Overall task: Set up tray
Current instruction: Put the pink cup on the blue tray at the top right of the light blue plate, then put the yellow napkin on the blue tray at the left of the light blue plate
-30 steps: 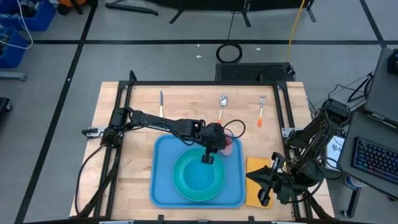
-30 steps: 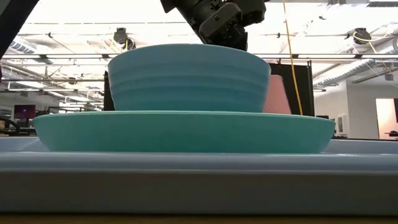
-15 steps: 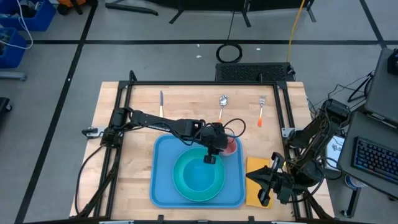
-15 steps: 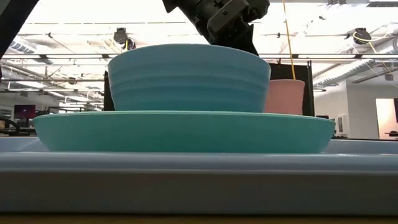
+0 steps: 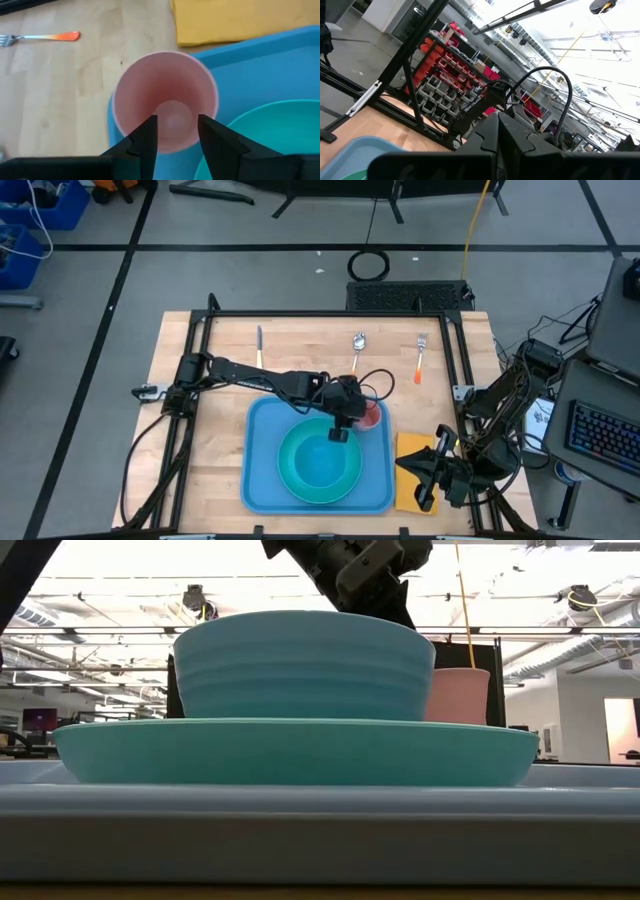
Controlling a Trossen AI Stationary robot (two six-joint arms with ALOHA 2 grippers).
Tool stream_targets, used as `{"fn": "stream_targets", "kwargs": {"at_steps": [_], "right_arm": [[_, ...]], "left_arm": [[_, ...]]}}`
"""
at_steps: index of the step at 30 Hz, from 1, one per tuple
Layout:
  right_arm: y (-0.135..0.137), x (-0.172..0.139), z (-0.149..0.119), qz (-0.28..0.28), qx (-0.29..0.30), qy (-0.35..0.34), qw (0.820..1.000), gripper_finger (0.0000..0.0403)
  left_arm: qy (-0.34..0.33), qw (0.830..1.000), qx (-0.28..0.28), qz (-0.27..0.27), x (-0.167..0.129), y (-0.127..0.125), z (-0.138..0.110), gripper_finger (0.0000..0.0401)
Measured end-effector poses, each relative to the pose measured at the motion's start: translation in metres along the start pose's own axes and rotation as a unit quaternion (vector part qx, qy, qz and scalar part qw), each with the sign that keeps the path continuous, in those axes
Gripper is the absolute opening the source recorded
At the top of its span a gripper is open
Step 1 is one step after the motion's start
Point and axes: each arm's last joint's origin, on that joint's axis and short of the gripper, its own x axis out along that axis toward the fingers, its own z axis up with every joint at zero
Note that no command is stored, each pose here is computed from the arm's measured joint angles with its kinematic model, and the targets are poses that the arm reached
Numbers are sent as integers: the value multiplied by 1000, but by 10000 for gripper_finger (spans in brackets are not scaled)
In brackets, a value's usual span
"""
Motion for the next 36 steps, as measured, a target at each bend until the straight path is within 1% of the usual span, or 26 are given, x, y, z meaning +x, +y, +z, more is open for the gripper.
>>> {"fn": "stream_targets", "kwargs": {"at_steps": [6,7,11,13,15,18,19,20,22,24,25,27,29,32,36], "right_arm": [[0,0,0,0,3,1,1000,0],[0,0,0,0,3,1,1000,0],[0,0,-1,-5,3,10,1000,0],[0,0,-1,-6,3,12,1000,0],[0,0,-1,-6,3,12,1000,0],[0,0,-1,-6,5,13,1000,0],[0,0,-1,-7,6,13,1000,0],[0,0,-1,-7,6,13,1000,0],[0,0,-1,-7,6,13,1000,0],[0,0,-1,-8,6,17,1000,0],[0,0,-2,-10,6,21,1000,0],[-1,0,-2,-13,6,25,1000,0],[1,0,-2,-9,6,25,1000,0],[2,0,-3,-6,6,27,1000,0],[3,0,-4,-6,22,29,999,0]], "left_arm": [[1,999,6,37,-16,2,4,145],[-7,999,6,45,-18,3,6,145],[-17,997,10,70,-37,1,13,145],[-15,997,13,77,-47,-1,15,145],[-16,996,14,81,-51,-3,16,143],[1,997,22,79,-61,-8,14,122],[-5,996,23,82,-62,-10,16,110],[-7,996,27,83,-64,-11,17,97],[11,996,39,78,-70,-17,14,64],[3,996,43,74,-71,-22,17,24],[3,996,46,72,-74,-25,17,12],[10,996,51,71,-78,-30,16,10],[2,996,50,71,-80,-35,18,7],[5,998,50,39,-85,-42,18,4],[12,999,39,25,-86,-44,16,3]]}}
